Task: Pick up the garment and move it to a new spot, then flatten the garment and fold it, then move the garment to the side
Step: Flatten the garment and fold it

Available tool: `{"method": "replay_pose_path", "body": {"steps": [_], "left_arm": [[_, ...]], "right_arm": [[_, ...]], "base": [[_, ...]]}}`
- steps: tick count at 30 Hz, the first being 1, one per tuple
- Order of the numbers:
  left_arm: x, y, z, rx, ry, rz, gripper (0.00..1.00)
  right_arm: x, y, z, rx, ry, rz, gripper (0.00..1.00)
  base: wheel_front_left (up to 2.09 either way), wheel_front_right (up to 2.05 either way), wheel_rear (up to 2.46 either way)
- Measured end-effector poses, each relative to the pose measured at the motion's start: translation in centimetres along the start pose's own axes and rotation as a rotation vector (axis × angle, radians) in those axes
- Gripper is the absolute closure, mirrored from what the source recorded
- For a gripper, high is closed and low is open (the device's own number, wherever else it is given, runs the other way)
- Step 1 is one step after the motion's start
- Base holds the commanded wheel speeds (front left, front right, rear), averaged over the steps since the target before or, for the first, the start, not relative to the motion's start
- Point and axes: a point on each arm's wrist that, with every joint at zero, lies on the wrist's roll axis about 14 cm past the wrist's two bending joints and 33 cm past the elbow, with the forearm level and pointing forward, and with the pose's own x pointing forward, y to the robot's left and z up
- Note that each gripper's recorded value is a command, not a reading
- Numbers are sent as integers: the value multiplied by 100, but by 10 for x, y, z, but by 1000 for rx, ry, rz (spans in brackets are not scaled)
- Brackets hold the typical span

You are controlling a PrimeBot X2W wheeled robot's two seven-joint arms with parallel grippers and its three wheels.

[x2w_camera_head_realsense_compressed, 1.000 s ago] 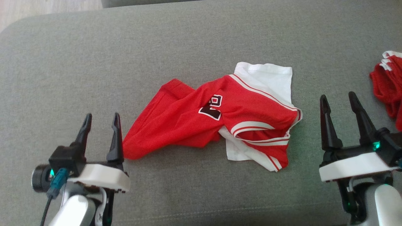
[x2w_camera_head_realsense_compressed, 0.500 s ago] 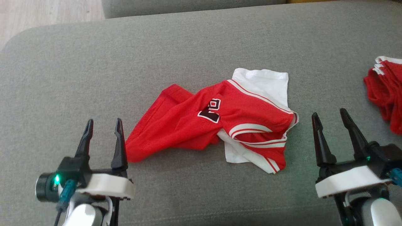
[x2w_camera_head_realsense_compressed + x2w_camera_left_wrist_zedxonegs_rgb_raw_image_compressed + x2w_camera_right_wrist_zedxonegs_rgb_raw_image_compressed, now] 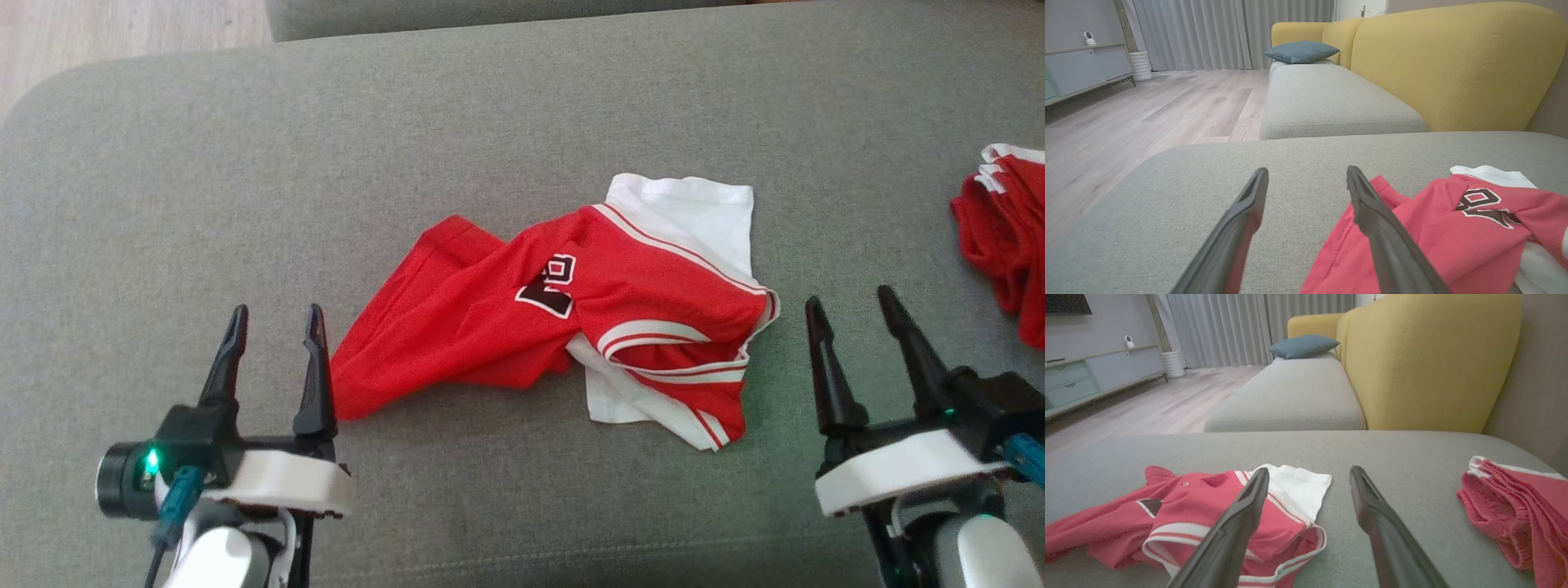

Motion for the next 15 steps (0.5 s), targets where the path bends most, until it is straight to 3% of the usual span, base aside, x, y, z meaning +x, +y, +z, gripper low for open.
{"method": "replay_pose_path", "body": {"steps": [8,15], "left_arm": [[3,-4,-1,-9,-2,-5,0],[13,-6,1,-22,-14,-10,0]], "right_arm": [[3,14,-54,41,218,59,0],[27,27,-79,90,309,113,0]], "base": [[0,0,0],[0,0,0]]}}
